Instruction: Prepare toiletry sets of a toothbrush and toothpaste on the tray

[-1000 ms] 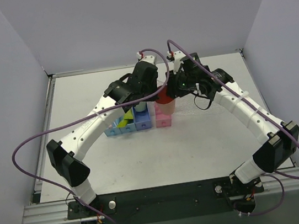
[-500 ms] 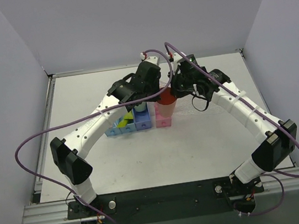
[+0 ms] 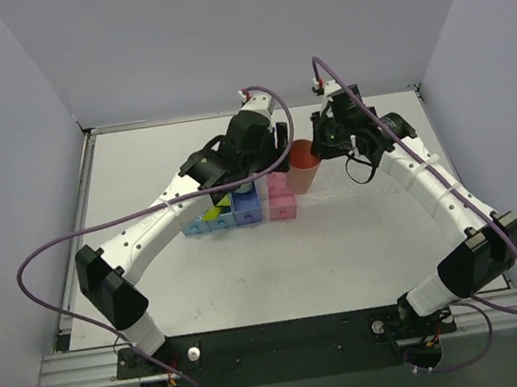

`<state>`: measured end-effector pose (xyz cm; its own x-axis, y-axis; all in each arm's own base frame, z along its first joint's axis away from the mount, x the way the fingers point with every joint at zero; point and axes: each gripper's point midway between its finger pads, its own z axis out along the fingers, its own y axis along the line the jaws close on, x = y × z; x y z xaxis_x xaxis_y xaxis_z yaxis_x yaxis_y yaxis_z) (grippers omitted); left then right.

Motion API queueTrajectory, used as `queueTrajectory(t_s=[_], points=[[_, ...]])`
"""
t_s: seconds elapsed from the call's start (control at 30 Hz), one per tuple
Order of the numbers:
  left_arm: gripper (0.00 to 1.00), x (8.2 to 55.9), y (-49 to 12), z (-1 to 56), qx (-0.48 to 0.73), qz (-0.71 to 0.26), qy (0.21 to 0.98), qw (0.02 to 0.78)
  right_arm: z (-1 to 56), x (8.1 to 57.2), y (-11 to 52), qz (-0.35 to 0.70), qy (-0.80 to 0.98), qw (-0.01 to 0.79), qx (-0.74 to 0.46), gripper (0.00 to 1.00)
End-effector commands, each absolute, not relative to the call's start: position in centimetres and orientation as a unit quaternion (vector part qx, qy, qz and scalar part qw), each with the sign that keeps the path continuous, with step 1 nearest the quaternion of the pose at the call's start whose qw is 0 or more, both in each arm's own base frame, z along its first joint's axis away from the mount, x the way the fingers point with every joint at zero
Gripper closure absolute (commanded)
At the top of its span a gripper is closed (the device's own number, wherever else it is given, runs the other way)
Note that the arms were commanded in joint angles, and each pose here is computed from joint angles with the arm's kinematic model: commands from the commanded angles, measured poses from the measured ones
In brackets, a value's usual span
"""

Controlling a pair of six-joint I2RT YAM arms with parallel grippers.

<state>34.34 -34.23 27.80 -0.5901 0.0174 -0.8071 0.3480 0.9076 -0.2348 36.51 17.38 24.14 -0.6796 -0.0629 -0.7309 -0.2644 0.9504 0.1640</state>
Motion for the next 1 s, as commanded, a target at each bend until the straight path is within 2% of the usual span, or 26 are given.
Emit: queueTrajectory(t_s=[0.0, 0.17, 0.37, 0.7, 0.97], points=[[0.25, 33.7, -32.4, 32.4, 0.093, -0.217, 0.828, 0.509, 29.6, 37.7, 12.9, 0.115, 0.873, 0.474, -0.014, 1.00], [0.17, 34.0, -30.1, 34.3, 0.060, -0.204, 0.801, 0.560, 29.5, 38.1, 9.8, 0.070, 0.866, 0.494, -0.010, 1.00], [0.16, 33.9, -28.4, 33.5, 0.034, -0.188, 0.806, 0.560, 25.6, 39.1, 8.0, 0.032, 0.877, 0.479, -0.005, 1.00], [0.16, 32.6, -25.1, 32.2, -0.011, -0.170, 0.812, 0.558, 21.3, 42.4, 8.3, 0.066, 0.880, 0.470, 0.020, 1.00], [0.16, 32.4, -23.9, 31.7, -0.027, -0.169, 0.810, 0.560, 17.9, 43.0, 9.5, 0.093, 0.890, 0.446, 0.013, 1.00]])
